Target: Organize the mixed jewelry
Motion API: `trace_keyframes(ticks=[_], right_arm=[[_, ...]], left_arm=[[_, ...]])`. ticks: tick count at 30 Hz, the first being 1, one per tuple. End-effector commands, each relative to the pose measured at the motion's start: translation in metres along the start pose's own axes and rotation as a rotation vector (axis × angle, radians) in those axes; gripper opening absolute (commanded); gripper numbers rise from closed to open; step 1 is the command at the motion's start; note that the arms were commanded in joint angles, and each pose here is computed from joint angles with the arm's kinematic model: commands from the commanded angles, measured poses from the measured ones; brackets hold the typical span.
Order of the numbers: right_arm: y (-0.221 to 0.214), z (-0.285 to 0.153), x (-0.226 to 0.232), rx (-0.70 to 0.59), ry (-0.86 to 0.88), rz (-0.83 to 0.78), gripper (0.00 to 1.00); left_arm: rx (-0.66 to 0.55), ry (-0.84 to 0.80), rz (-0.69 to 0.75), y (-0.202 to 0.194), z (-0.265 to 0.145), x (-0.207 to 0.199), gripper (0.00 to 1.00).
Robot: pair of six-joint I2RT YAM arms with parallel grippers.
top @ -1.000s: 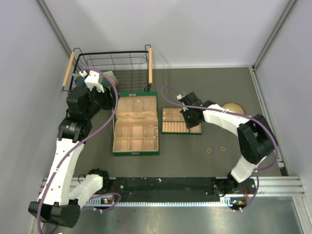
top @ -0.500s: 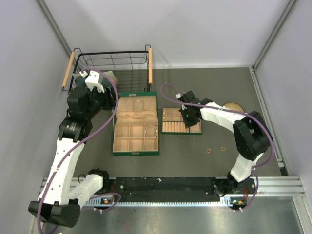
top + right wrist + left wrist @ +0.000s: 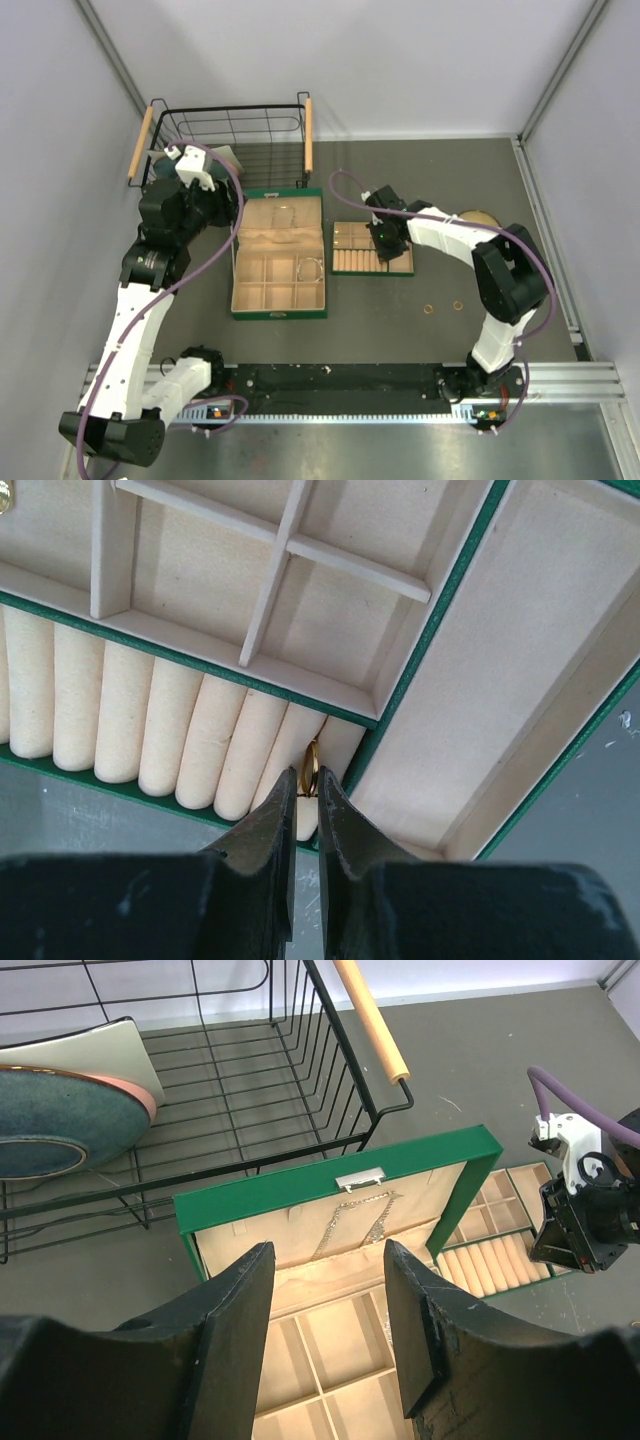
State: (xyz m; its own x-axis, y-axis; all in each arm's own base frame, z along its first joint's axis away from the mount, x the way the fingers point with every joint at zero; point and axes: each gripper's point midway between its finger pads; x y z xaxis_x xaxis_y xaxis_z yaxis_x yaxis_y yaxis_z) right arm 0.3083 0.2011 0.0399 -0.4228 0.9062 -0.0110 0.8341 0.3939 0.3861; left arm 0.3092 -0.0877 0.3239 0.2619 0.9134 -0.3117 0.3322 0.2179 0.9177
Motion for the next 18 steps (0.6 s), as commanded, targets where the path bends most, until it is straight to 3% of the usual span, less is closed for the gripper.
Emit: trace_keyframes(ticks=[1, 11, 18], right_arm=[[0.018, 0.008, 0.001, -0.026, 0.006, 0.032, 0.0], [0.021, 0.011, 0.009, -0.015, 0.045, 0.006, 0.0], [0.044, -0.019, 0.007, -0.095, 0.049, -0.016, 0.22]], left_arm=[[-0.04, -0.004, -0.01, 0.009, 0.003, 0.0, 0.53], [-0.041, -0.004, -0.002, 0.009, 0.001, 0.0, 0.53], [-0.048, -0.004, 0.002, 0.011, -0.001, -0.001, 0.53]])
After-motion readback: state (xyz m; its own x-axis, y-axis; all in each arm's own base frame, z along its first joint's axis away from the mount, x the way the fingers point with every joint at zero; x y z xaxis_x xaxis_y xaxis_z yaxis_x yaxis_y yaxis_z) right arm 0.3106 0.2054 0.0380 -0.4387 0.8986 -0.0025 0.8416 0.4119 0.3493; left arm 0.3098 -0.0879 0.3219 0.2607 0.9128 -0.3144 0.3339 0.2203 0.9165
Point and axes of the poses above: each gripper's point midway between its finger pads, its own z axis out along the fingers, its own x axis along the line the jaws close on, y = z × x, and after that the axes turned 8 degrees about -z, right-handed
